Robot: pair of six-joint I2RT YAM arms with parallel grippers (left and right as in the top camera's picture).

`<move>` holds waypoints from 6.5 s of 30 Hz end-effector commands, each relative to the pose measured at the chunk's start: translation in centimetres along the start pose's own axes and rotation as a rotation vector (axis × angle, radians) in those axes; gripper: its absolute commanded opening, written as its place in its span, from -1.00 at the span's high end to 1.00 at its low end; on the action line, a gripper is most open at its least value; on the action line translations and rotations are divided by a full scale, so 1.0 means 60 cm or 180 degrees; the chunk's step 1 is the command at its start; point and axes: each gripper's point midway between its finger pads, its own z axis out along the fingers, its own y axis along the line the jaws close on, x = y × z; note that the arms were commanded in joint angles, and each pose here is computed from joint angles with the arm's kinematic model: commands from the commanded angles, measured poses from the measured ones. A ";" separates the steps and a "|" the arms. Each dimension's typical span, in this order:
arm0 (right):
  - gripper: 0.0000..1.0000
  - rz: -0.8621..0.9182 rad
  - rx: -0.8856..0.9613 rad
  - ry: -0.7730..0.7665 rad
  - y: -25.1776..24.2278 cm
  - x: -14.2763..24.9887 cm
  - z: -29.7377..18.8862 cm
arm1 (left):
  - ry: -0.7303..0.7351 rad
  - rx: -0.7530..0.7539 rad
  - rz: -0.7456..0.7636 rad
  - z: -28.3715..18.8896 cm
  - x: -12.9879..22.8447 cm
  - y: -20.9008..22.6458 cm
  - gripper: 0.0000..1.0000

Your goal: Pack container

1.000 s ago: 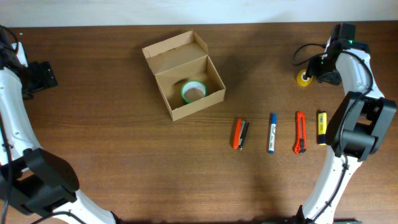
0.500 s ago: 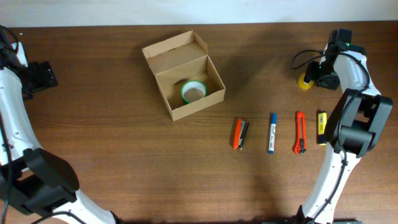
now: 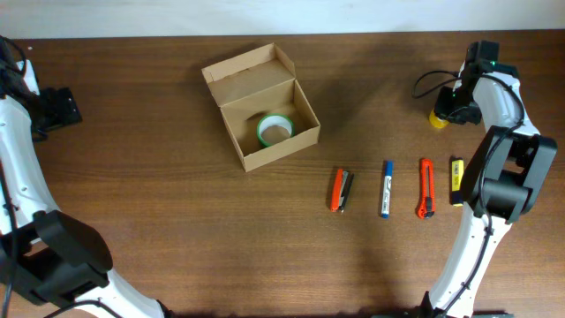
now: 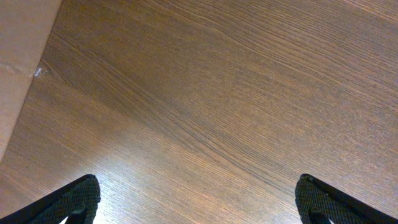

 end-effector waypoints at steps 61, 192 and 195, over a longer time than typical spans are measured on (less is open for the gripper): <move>0.93 -0.2505 -0.0882 -0.0930 0.482 0.202 -0.411 | 0.0006 0.0032 0.0061 -0.001 0.003 -0.002 -1.00; 0.93 -0.2576 -0.0566 0.0090 0.488 0.284 -0.155 | 0.0006 0.0032 0.0061 -0.001 0.003 -0.002 -1.00; 0.93 -0.2650 -0.0579 0.0091 0.500 0.298 -0.158 | 0.0006 0.0032 0.0061 -0.001 0.003 -0.002 -1.00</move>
